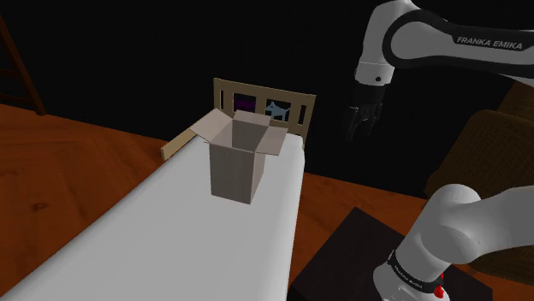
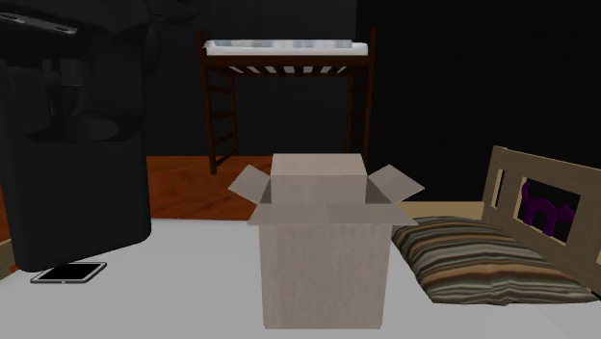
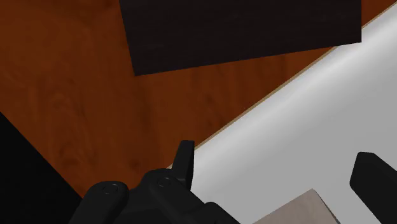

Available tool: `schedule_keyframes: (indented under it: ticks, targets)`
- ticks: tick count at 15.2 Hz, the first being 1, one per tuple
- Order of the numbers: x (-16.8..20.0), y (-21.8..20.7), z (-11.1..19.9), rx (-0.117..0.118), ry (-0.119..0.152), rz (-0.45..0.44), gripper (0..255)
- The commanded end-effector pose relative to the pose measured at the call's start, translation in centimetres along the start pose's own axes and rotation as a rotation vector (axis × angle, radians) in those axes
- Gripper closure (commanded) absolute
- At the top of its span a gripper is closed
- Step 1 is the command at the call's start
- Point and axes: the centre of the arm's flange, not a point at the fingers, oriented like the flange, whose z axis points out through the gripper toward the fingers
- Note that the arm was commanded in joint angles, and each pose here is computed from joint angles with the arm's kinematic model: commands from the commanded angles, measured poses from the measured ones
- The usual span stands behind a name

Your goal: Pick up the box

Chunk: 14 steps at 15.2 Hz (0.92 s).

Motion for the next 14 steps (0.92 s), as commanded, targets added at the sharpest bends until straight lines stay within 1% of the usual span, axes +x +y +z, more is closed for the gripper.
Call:
schedule_keyframes:
  ticks: [1, 14]
  targets:
    - [0.0, 0.0, 0.0, 0.0, 0.0, 0.0, 0]
    - [15.8, -0.7, 4.2, 0.041, 0.05, 0.01, 0]
